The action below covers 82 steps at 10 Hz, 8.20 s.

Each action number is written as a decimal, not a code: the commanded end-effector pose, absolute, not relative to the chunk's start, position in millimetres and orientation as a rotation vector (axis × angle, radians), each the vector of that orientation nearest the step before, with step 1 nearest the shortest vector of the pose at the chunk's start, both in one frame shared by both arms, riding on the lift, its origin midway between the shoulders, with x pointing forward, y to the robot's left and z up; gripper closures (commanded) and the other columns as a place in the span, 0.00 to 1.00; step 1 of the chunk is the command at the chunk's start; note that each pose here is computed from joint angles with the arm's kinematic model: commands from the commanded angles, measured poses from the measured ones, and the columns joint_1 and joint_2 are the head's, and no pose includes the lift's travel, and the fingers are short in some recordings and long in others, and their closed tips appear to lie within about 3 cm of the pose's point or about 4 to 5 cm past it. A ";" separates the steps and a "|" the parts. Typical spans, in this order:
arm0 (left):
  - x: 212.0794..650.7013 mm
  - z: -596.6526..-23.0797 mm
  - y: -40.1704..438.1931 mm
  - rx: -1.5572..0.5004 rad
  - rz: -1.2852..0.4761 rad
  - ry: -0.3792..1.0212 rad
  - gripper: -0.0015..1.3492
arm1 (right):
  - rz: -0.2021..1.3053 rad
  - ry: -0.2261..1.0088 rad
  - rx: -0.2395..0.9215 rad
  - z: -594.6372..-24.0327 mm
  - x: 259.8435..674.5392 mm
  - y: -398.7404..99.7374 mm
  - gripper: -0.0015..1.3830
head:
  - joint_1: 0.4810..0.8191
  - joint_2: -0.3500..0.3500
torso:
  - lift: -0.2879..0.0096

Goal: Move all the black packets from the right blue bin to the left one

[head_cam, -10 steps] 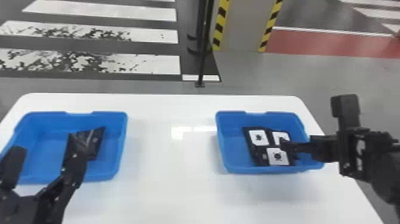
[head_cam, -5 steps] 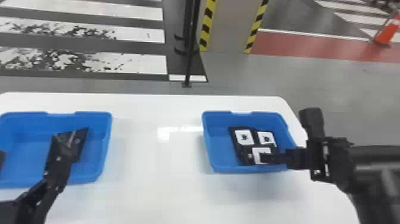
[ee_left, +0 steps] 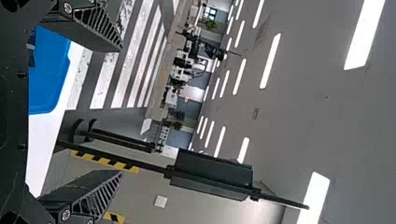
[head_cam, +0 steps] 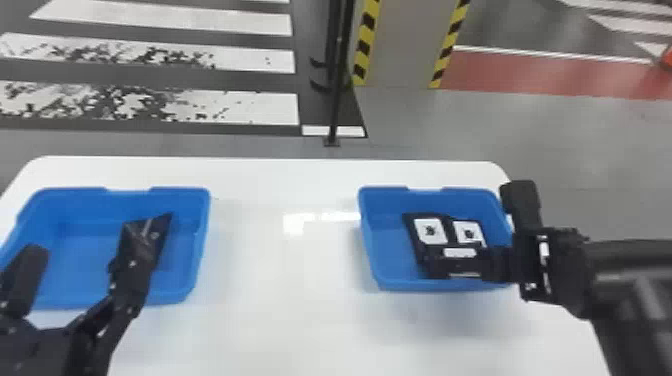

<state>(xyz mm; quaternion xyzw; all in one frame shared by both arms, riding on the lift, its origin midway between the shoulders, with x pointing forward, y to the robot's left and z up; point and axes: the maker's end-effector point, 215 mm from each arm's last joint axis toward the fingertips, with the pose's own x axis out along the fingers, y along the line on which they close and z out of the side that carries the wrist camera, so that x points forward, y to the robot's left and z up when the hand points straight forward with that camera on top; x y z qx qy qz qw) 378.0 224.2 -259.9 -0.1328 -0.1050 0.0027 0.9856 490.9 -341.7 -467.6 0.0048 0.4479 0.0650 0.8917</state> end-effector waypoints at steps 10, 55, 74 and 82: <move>381.0 -260.7 214.6 -0.274 -0.019 -0.219 0.08 | 0.153 0.996 0.011 -470.7 475.8 -315.8 0.84 | 0.63 0.30 | 0.50; 512.6 -305.3 269.7 0.290 0.122 -0.257 0.43 | 1.229 0.322 0.601 -259.5 470.7 31.4 0.07 | 0.60 0.93 | 0.50; 390.0 -304.9 234.4 -0.194 -0.021 -0.166 0.09 | 0.208 0.689 0.144 -474.2 554.2 -293.0 0.07 | 0.63 0.40 | 0.50; 392.1 -308.4 233.5 -0.181 -0.028 -0.154 0.09 | 0.218 0.778 0.184 -492.7 536.4 -277.3 0.84 | 0.63 0.42 | 0.50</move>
